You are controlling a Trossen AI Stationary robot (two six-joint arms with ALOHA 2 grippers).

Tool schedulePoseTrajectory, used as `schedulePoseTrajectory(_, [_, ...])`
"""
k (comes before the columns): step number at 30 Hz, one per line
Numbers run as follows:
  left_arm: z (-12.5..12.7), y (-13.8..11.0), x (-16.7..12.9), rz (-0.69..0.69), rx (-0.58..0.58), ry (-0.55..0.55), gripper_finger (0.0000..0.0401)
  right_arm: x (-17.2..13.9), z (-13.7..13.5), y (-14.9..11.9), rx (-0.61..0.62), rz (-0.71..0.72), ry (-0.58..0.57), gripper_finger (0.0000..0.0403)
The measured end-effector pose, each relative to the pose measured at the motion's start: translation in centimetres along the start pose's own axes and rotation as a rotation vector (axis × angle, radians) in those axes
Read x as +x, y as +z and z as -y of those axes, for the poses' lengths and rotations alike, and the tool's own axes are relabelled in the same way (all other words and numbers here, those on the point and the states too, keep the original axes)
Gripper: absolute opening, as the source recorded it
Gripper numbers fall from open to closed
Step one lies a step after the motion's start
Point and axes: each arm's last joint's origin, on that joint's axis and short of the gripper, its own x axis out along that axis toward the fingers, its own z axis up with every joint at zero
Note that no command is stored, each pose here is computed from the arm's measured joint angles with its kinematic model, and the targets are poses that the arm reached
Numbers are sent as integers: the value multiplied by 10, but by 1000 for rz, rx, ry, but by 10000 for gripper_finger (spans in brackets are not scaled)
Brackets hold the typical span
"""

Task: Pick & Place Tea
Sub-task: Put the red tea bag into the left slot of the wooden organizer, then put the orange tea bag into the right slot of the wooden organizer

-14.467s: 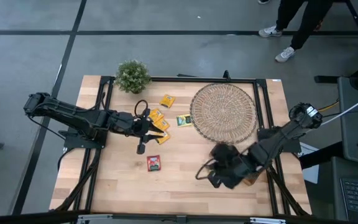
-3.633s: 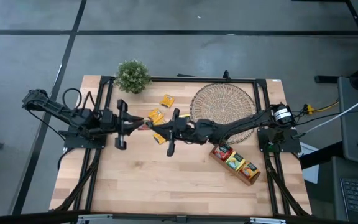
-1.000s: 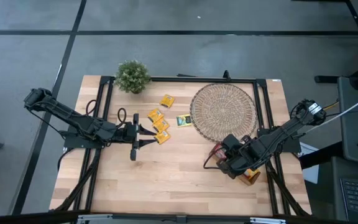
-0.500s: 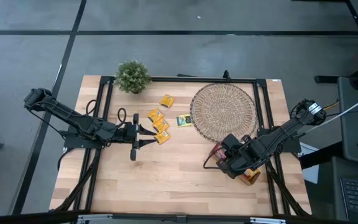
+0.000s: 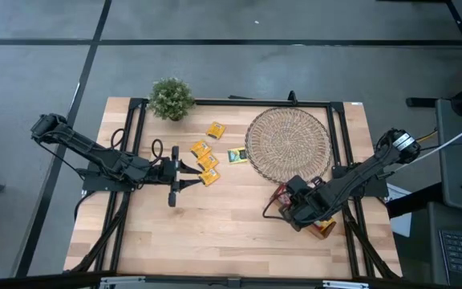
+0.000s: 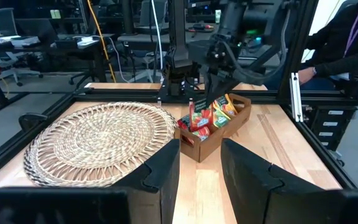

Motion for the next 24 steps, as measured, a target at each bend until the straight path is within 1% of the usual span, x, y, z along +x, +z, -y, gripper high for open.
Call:
schedulePoseTrajectory(7, [0,0,0,0,0,1,114,10,4,-4,-8,11,-22,6])
schedulePoseTrajectory(11, [0,1,0,5,-3,0,114,14,5,-5,-8,11,-20,17])
schedulePoseTrajectory(17, [0,1,0,7,-3,1,114,15,5,-5,-6,18,-16,44])
schedulePoseTrajectory(24, [0,1,0,7,-4,1,114,16,5,-3,5,19,-19,94])
